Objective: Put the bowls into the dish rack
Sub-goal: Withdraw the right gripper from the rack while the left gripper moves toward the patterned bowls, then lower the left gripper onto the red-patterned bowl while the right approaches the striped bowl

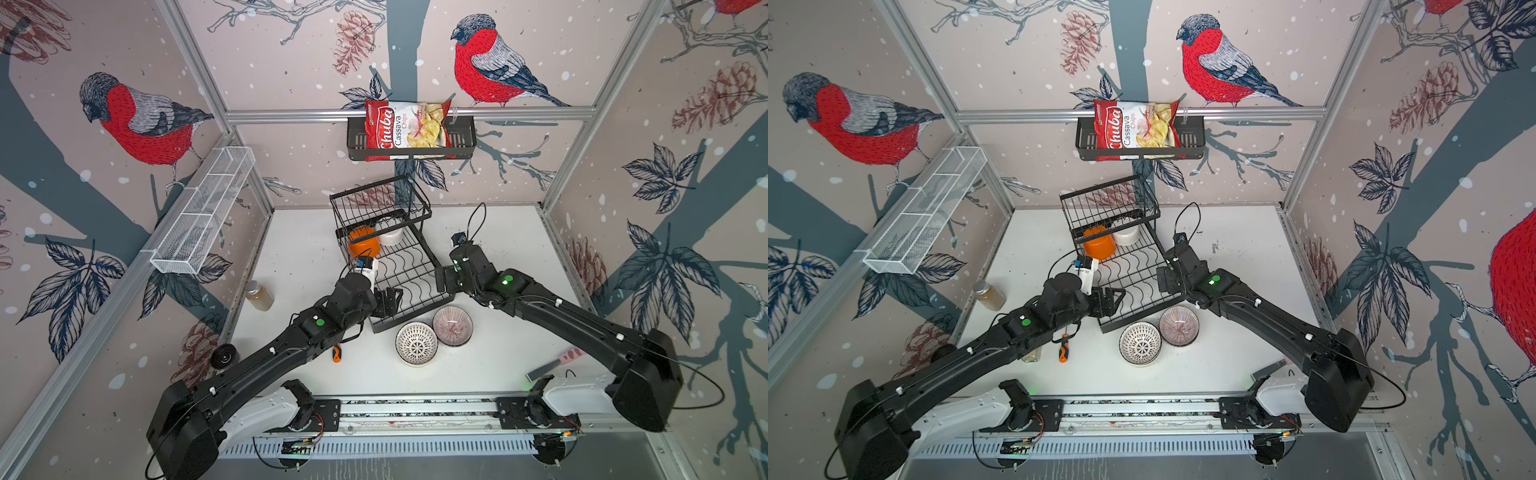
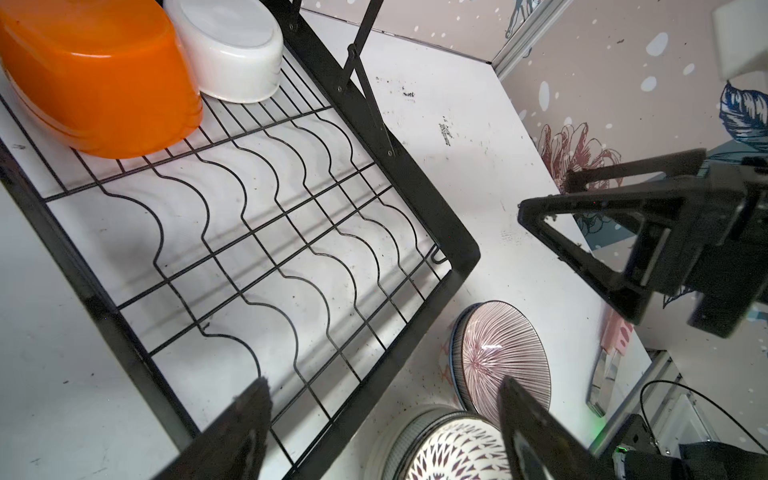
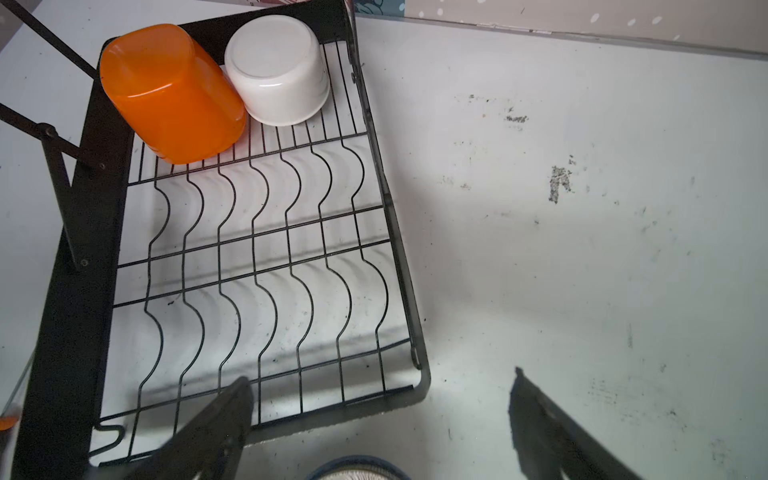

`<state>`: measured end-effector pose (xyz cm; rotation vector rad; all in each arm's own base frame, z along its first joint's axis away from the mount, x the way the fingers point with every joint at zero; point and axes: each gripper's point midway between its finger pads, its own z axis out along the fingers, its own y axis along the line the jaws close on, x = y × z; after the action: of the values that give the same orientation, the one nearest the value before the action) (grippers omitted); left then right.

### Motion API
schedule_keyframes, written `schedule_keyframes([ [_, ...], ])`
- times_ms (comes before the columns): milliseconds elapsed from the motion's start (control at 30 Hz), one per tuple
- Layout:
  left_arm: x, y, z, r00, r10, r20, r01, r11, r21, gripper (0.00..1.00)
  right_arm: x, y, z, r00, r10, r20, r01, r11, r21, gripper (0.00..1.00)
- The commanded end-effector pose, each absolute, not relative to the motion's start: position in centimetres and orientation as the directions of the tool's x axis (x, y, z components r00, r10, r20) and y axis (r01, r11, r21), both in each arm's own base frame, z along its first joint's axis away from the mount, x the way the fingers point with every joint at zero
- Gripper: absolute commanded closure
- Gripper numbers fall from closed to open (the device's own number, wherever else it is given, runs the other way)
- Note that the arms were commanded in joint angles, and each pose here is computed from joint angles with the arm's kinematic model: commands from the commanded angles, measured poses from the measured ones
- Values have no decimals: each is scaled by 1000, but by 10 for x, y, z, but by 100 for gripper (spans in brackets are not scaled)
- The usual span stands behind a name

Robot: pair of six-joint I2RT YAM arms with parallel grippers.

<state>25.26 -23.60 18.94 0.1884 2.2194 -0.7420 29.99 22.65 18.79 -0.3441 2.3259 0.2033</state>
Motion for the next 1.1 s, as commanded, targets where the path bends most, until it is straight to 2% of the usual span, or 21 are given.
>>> schedule_keyframes([
  [0, 251, -232, 182, -705, -89, -703, 317, 847, -426, 16, 286, 233, 180, -721, -181, -669, -335, 936, 108, 9],
  [233, 232, -241, 166, -754, -9, -657, 325, 864, -385, 17, 271, 236, 166, -763, -200, -614, -353, 926, 137, 16],
  [567, 203, -251, 142, -823, 114, -557, 339, 885, -319, 21, 269, 237, 168, -749, -161, -643, -350, 919, 179, 20],
  [1067, 169, -260, 107, -899, 209, -385, 336, 892, -302, 33, 277, 231, 155, -727, -188, -660, -342, 933, 110, 20],
])
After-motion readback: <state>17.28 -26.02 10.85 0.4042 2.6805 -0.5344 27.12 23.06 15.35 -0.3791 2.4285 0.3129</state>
